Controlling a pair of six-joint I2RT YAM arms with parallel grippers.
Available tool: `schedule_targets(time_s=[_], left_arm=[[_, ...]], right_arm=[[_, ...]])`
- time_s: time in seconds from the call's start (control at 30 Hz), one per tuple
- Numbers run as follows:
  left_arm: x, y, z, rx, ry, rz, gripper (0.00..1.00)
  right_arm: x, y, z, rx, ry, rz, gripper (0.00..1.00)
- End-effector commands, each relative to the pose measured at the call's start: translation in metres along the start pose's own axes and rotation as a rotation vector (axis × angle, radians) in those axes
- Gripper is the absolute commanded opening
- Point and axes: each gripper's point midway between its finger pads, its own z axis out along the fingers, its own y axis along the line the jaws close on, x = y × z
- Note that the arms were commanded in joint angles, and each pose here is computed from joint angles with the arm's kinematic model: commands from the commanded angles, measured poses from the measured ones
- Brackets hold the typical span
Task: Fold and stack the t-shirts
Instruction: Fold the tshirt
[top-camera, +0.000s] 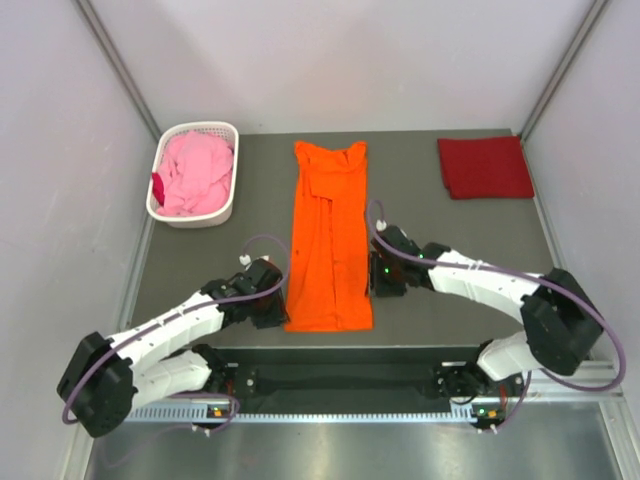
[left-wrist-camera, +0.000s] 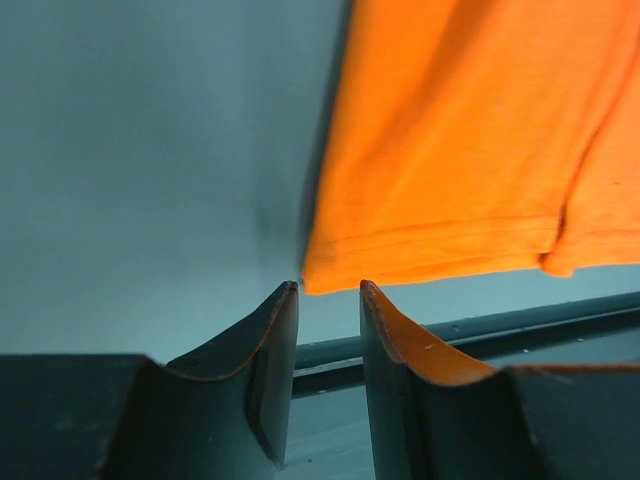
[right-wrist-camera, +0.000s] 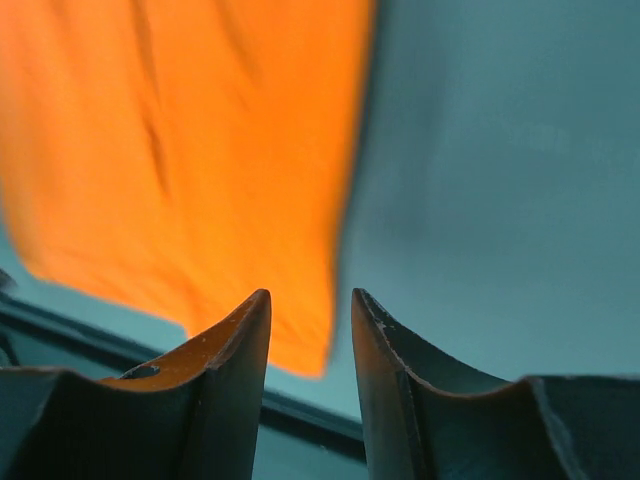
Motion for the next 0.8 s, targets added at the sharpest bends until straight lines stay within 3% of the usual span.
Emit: schedule_targets(time_s=[0.0, 0.33, 0.53, 0.63, 0.73, 0.77], left_arm=[[-0.002, -0.002, 0.008, 0.005, -0.011, -0.023, 0.35], [0.006, 0.006, 0.024, -0.029, 0.02, -0.004, 0.33], [0.005, 0.005, 0.026, -0.008, 0.007, -0.004, 0.21], [0.004, 0.003, 0.026, 0.001, 0.001, -0.008, 0.11], [0.007, -0.003, 0.025, 0.029, 0.022, -0.009, 0.0], [0.008, -0.004, 0.025, 0.034, 0.028, -0.009, 0.0]], right_arm=[[0.029, 0.003, -0.009, -0.06, 0.019, 0.051, 0.39], [0.064, 0.006, 0.0, -0.118, 0.037, 0.087, 0.4], [0.081, 0.005, 0.013, -0.11, 0.061, 0.089, 0.4], [0.083, 0.0, 0.019, -0.079, 0.06, 0.087, 0.37], [0.086, -0.004, 0.021, -0.059, 0.066, 0.087, 0.26], [0.083, -0.007, 0.02, -0.043, 0.047, 0.086, 0.13]])
